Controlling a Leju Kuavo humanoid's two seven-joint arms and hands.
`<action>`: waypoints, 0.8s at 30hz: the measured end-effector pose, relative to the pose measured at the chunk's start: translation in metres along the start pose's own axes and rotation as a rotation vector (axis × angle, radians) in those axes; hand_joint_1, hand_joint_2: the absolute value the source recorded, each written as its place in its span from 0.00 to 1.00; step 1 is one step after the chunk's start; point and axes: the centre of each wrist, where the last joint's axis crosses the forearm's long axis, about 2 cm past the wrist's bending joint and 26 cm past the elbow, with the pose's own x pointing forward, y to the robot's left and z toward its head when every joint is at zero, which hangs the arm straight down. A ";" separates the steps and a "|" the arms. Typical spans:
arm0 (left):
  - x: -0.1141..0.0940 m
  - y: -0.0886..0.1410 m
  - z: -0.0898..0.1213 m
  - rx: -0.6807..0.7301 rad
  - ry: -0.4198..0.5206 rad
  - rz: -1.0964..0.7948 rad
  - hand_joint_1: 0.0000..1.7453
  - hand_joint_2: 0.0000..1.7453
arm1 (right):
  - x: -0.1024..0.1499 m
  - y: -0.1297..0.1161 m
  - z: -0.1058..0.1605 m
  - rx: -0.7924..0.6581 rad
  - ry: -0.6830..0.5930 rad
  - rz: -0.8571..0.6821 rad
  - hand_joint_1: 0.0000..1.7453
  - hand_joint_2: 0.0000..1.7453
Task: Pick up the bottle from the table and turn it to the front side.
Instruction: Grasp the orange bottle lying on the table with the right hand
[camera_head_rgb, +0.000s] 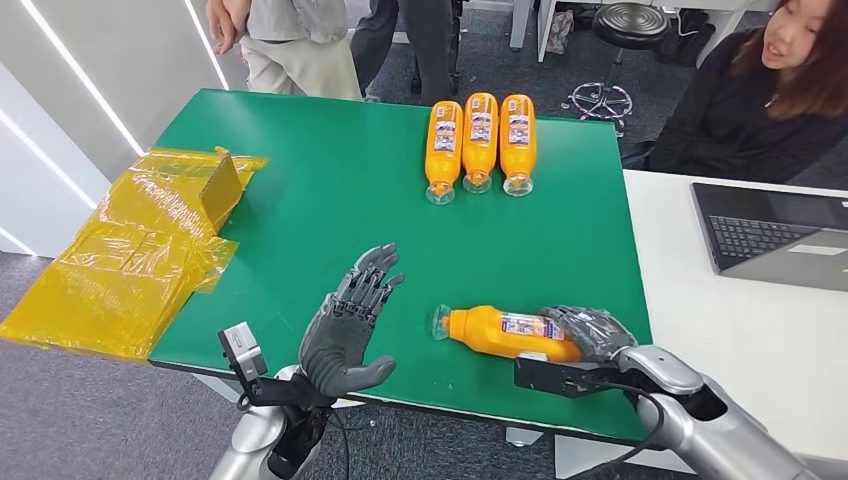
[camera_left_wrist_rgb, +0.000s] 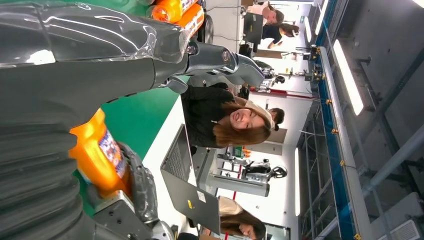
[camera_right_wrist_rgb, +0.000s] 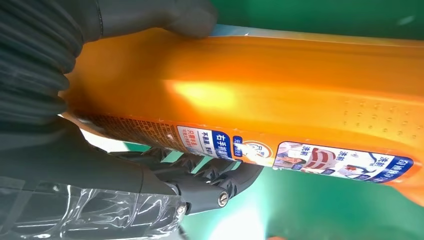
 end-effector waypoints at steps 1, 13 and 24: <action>0.000 0.000 0.000 0.001 0.000 -0.001 0.00 1.00 | -0.001 -0.003 0.002 -0.007 0.007 0.011 1.00 1.00; 0.000 0.000 0.005 0.015 0.006 -0.005 0.00 1.00 | -0.016 -0.095 0.032 -0.256 0.040 0.096 1.00 1.00; 0.000 -0.002 0.008 0.037 0.006 -0.009 0.00 1.00 | -0.007 -0.093 0.071 -0.602 0.041 0.202 1.00 1.00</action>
